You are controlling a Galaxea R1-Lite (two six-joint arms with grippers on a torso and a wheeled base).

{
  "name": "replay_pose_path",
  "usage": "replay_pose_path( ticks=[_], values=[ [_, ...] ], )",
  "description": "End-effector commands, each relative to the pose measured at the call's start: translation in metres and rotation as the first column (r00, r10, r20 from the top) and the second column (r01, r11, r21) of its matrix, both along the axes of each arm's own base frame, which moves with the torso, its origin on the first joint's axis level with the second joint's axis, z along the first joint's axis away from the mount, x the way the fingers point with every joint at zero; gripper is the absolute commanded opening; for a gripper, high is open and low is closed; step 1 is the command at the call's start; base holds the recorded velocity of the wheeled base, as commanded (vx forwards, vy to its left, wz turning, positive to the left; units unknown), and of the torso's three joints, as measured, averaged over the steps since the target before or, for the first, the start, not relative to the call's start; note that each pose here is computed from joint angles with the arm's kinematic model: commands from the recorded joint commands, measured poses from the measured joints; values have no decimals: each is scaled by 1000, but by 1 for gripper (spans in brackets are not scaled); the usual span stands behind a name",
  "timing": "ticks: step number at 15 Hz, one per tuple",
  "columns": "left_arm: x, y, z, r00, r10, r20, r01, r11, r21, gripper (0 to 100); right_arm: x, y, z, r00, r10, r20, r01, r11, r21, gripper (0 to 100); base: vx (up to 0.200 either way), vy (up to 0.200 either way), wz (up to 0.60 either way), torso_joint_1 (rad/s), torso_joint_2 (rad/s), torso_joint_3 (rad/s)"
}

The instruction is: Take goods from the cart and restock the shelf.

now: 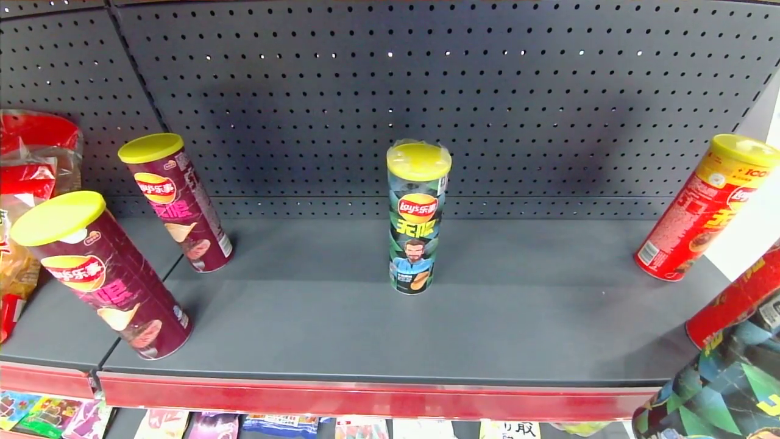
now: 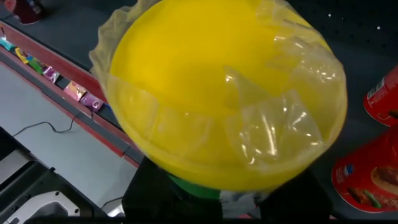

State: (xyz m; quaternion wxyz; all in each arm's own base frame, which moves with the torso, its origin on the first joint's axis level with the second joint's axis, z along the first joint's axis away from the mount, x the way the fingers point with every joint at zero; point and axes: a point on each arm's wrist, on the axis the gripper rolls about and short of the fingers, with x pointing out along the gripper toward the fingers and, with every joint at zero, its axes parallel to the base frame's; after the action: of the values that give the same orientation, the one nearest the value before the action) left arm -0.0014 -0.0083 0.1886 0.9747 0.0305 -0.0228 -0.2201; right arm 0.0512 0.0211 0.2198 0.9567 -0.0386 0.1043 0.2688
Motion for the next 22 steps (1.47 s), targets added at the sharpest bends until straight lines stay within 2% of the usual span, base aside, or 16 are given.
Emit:
replay_pose_path(
  ticks=[1, 2, 3, 4, 5, 6, 7, 9, 12, 14, 16, 17, 19, 22],
  values=[
    [61, -14, 25, 938, -297, -177, 309, 950, 47, 100, 4, 1, 0, 1000, 2, -16, -2, 1000, -4, 0, 0, 0, 0, 0, 0, 0],
    [76, -19, 24, 920, -333, -209, 353, 933, 67, 100, 4, 1, 1, 1000, 2, -12, -2, 1000, -4, 0, 0, 0, 0, 0, 0, 0],
    [89, -24, 26, 905, -359, -227, 382, 922, 68, 100, 5, 2, 1, 1000, 2, -9, -2, 1000, -3, 0, 0, 0, 0, 0, 0, 0],
    [105, -33, 30, 880, -406, -246, 432, 899, 64, 100, 6, 2, 2, 1000, 1, -8, -1, 1000, -3, 0, 0, 0, 0, 0, 0, 0],
    [128, -47, 35, 846, -449, -288, 483, 874, 55, 100, 8, 2, 3, 1000, 1, -9, -1, 1000, -4, 0, 0, 0, 0, 0, 0, 0],
    [146, -55, 37, 831, -461, -312, 499, 865, 51, 100, 9, 3, 3, 1000, 1, -13, -1, 1000, -5, 0, 0, 0, 0, 0, 0, 0],
    [166, -66, 39, 810, -491, -321, 530, 847, 43, 100, 10, 3, 3, 1000, -2, -18, 2, 1000, -7, 0, 0, 0, 0, 0, 0, 0],
    [200, -80, 41, 798, -525, -297, 560, 828, 42, 100, 10, 3, 3, 1000, -5, -18, 5, 1000, -7, 0, 0, 0, 0, 0, 0, 0],
    [235, -100, 36, 782, -551, -291, 586, 809, 43, 100, 9, 3, 1, 1000, -7, -19, 7, 1000, -8, 0, 0, 0, 0, 0, 0, 0],
    [251, -122, 40, 758, -591, -276, 624, 780, 48, 100, 8, 2, 2, 1000, -5, -8, 5, 1000, -17, 0, 0, 0, 0, 0, 0, 0],
    [266, -137, 42, 745, -612, -265, 644, 763, 51, 100, 10, 3, 3, 1000, -7, -10, 7, 1000, -18, 0, 0, 0, 0, 0, 0, 0],
    [269, -140, 42, 743, -615, -264, 648, 760, 53, 100, 10, 3, 3, 1000, -7, -10, 7, 1000, -18, 0, 0, 0, 0, 0, 0, 0],
    [282, -146, 38, 744, -616, -259, 652, 755, 75, 100, 10, 3, 3, 1000, -7, -11, 7, 1000, -18, 0, 0, 0, 0, 0, 0, 0],
    [293, -155, 33, 738, -620, -266, 657, 749, 78, 100, 9, 2, 0, 1000, -10, -16, 10, 1000, -20, 0, 0, 0, 0, 0, 0, 0]
  ],
)
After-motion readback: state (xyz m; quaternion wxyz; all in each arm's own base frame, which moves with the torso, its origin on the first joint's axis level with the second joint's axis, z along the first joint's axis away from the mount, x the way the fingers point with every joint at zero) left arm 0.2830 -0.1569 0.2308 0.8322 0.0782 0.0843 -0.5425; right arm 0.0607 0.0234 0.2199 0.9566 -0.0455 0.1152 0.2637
